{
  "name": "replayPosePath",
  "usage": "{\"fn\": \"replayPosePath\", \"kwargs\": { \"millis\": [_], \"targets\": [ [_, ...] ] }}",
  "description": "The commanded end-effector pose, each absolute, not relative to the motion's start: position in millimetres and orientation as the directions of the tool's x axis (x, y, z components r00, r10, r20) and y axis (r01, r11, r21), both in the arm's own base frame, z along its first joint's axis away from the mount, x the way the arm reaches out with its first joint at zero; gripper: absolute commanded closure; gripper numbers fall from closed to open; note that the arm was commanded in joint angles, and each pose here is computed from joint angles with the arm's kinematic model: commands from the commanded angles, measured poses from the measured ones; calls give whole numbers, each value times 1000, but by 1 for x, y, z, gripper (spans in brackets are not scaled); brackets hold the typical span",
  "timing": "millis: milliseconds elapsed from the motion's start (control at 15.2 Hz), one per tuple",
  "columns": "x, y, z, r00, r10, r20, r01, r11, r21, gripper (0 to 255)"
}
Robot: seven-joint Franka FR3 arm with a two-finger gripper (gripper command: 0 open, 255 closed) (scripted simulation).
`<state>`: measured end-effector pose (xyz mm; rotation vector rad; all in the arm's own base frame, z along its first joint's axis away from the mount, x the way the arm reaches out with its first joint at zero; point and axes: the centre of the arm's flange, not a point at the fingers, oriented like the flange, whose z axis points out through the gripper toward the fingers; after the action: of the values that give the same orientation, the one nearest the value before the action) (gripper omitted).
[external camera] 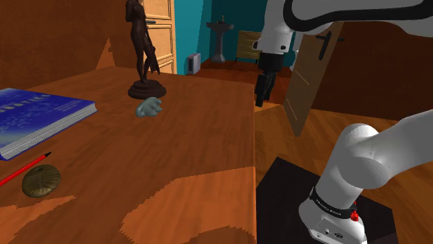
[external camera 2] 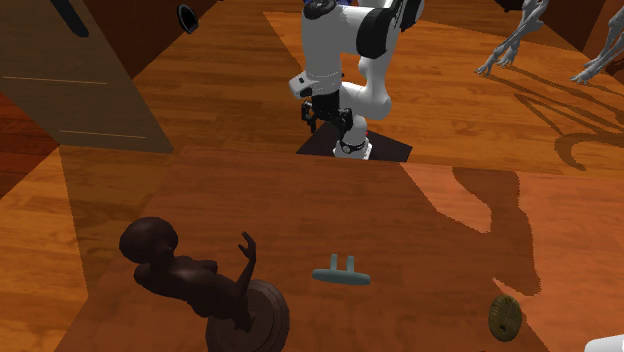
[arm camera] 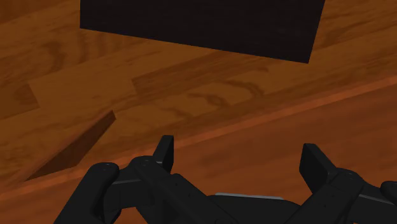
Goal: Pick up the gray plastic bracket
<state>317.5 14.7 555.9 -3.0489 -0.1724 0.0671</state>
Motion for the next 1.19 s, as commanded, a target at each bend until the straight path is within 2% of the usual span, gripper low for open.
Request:
{"fn": "replayPosePath", "kwargs": {
  "millis": [0, 1122],
  "targets": [
    [317, 15, 556, 993, 114, -39, 111, -990, -89, 0],
    [506, 139, 559, 954, 301, -16, 300, -953, -30, 0]
  ]
}}
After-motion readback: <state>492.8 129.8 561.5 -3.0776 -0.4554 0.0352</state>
